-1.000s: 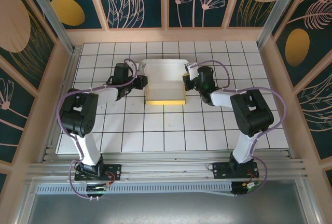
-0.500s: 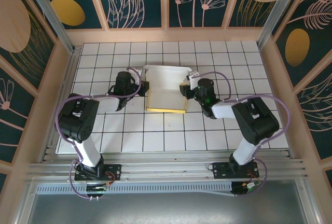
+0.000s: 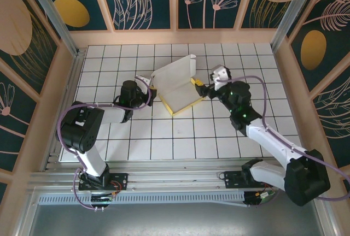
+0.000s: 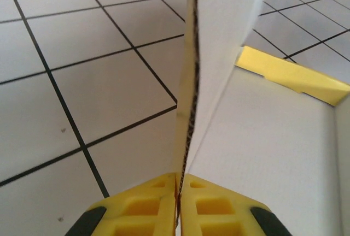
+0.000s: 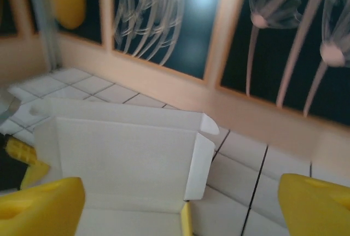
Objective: Fold the paper box
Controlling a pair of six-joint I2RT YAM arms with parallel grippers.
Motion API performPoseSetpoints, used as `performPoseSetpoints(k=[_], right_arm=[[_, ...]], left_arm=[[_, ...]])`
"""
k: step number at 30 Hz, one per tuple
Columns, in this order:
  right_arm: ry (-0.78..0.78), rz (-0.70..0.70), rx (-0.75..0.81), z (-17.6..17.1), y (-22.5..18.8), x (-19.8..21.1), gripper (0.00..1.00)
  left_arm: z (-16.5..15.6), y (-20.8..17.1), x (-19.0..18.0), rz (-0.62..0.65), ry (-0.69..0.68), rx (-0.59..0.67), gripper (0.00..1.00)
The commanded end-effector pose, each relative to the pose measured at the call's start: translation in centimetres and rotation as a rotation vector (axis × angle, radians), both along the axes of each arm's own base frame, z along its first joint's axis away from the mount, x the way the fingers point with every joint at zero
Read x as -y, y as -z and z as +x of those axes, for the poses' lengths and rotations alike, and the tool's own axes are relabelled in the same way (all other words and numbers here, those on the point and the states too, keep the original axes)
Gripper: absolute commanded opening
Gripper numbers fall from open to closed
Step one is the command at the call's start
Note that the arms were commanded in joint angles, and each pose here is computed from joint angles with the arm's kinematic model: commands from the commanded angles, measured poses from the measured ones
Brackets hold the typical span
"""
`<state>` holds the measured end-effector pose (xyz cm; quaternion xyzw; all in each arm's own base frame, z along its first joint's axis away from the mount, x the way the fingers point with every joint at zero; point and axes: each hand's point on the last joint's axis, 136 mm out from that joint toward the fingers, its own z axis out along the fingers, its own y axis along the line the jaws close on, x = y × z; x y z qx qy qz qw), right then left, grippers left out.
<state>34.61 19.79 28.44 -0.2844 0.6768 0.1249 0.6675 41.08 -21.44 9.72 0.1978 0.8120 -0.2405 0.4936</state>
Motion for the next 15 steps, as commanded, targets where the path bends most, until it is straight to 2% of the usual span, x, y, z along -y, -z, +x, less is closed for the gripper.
performPoseSetpoints(k=[1,5,9,12,15], right_arm=[[-0.279,-0.335,0.06,-1.1,0.8,-4.0,0.89],[-0.46,-0.652,0.145,1.0,2.7,-6.3,0.88],[-0.533,-0.908,0.146,5.9,5.0,-7.0,0.88],[-0.576,-1.051,0.144,9.1,6.6,-7.7,0.87],[-0.628,-1.134,0.156,11.7,7.8,-8.7,0.87]], left_arm=[[0.0,-1.1,1.1,-0.012,0.057,0.082,0.08],[0.2,-0.9,1.2,-0.008,0.063,0.089,0.07],[0.2,-0.9,1.3,0.009,0.079,0.103,0.06],[0.3,-0.8,1.4,0.033,0.093,0.106,0.06],[0.5,-0.6,1.7,0.045,0.107,0.104,0.06]])
